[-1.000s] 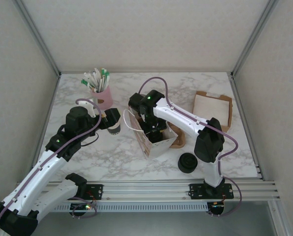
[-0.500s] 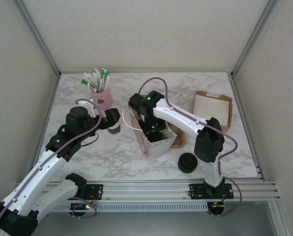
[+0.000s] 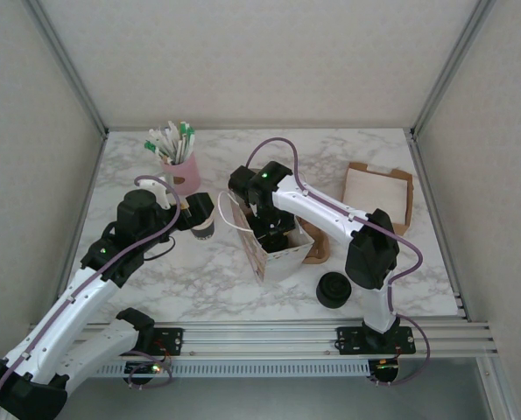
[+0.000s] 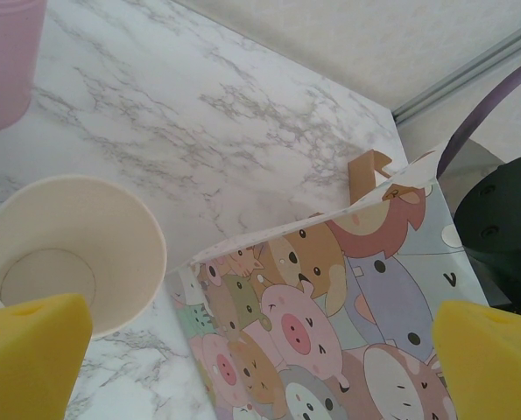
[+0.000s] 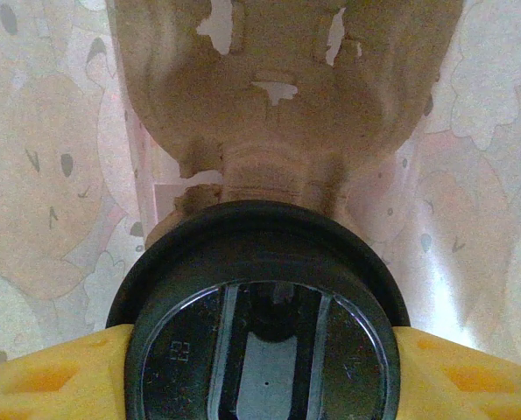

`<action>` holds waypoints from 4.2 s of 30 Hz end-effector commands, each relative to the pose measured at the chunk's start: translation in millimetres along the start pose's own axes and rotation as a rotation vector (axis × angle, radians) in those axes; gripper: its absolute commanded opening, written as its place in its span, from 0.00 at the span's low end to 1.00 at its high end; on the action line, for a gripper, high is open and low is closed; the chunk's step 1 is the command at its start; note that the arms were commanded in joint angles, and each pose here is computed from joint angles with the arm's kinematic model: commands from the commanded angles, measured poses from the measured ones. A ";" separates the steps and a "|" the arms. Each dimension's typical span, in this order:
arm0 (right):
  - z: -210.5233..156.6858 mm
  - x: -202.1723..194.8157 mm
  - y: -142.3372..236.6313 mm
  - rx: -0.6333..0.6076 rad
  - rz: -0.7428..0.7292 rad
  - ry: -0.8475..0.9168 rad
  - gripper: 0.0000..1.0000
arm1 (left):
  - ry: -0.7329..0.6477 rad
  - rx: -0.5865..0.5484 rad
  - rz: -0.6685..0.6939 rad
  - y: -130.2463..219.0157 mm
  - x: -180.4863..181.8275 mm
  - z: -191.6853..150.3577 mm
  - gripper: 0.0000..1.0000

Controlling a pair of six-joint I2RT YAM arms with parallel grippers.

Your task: Pack the takeout coffee

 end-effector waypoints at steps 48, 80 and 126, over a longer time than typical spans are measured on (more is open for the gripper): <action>-19.8 -8.2 46.8 -0.050 -0.029 -0.037 0.86 | -0.005 -0.033 -0.004 8.9 -5.7 6.6 1.00; -32.8 -8.6 86.9 -0.143 -0.001 -0.038 0.91 | -0.014 -0.046 -0.002 12.9 -8.7 11.2 1.00; -110.6 -35.7 214.5 -0.733 0.288 -0.051 0.95 | -0.033 -0.221 -0.001 65.9 -23.9 38.6 1.00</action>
Point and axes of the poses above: each hand's point on the last joint's axis, 136 mm out from that joint toward the fingers, its own y axis back along the fingers, its own x axis along the line the jaws close on, z = x × y, the point moved 9 cm from there along y, back along the fingers, and after that the axes turned 3 degrees about -y, right-handed, at the moved point
